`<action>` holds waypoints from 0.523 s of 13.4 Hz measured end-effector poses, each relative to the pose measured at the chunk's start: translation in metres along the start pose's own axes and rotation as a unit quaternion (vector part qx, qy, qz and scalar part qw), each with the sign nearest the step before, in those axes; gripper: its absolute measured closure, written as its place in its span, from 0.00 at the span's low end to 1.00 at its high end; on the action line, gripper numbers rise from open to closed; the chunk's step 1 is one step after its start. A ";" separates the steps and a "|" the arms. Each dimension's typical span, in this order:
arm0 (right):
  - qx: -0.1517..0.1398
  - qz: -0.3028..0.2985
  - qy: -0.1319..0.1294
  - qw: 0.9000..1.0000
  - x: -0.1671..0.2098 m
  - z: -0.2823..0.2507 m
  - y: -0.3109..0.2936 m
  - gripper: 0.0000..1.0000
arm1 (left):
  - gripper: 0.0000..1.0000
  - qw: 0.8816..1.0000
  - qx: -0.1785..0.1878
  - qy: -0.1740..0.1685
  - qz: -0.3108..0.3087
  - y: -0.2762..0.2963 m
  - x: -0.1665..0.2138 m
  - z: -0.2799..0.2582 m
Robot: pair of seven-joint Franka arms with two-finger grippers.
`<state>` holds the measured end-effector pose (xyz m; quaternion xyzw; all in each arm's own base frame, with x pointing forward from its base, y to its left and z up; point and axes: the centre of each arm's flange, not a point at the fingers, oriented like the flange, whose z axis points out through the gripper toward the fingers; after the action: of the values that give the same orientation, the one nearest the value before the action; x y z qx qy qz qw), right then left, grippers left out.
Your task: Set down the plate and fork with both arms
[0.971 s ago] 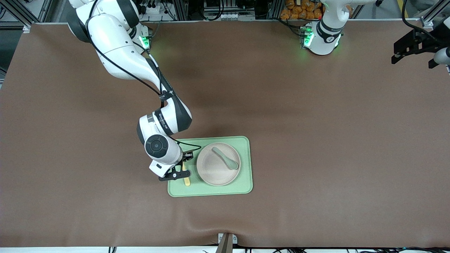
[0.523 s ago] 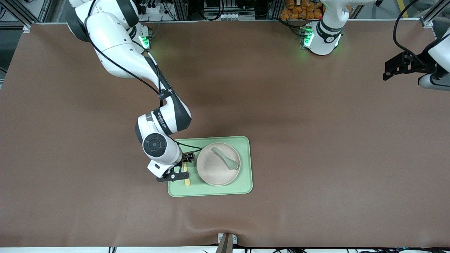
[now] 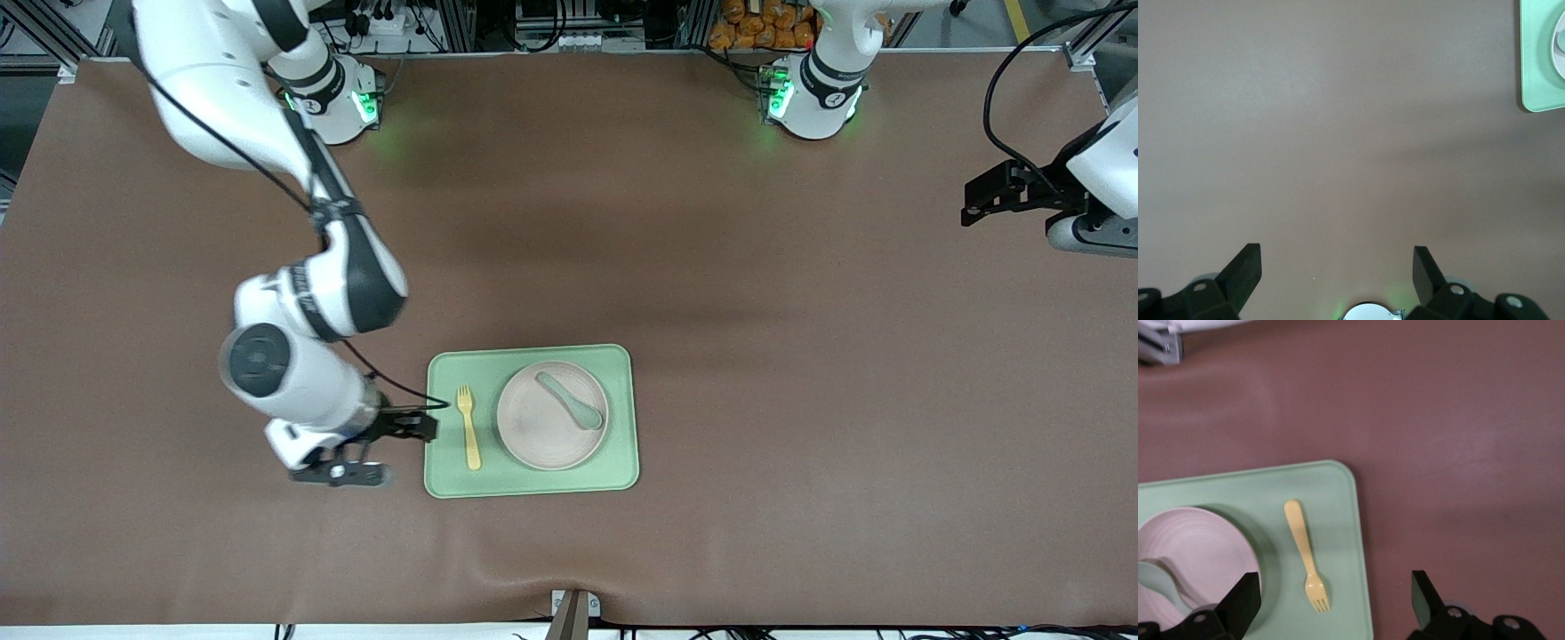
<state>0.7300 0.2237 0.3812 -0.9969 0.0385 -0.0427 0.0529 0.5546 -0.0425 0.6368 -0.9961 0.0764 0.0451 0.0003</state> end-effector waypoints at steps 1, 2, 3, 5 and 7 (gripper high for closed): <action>0.000 0.008 0.002 1.000 0.005 -0.023 0.018 0.00 | 0.00 1.000 0.000 0.003 0.000 0.000 -0.001 -0.002; 0.000 0.016 -0.003 1.000 0.006 -0.046 0.035 0.00 | 0.00 1.000 0.001 0.008 0.000 0.000 -0.001 -0.003; 0.005 0.023 -0.015 1.000 0.005 -0.066 0.050 0.00 | 0.00 1.000 0.001 0.011 0.000 0.001 0.000 -0.004; 0.017 0.029 -0.036 0.999 -0.001 -0.098 0.073 0.00 | 0.00 1.000 0.001 0.015 -0.003 0.000 0.000 -0.005; 0.021 0.025 -0.032 0.999 -0.004 -0.136 0.095 0.00 | 0.00 1.000 0.001 0.016 -0.005 0.000 0.000 -0.005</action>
<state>0.7065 0.1164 0.5056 -0.9952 0.0610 -0.0101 0.0760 0.5553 -0.0430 0.6421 -0.9971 0.0710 0.0291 0.0007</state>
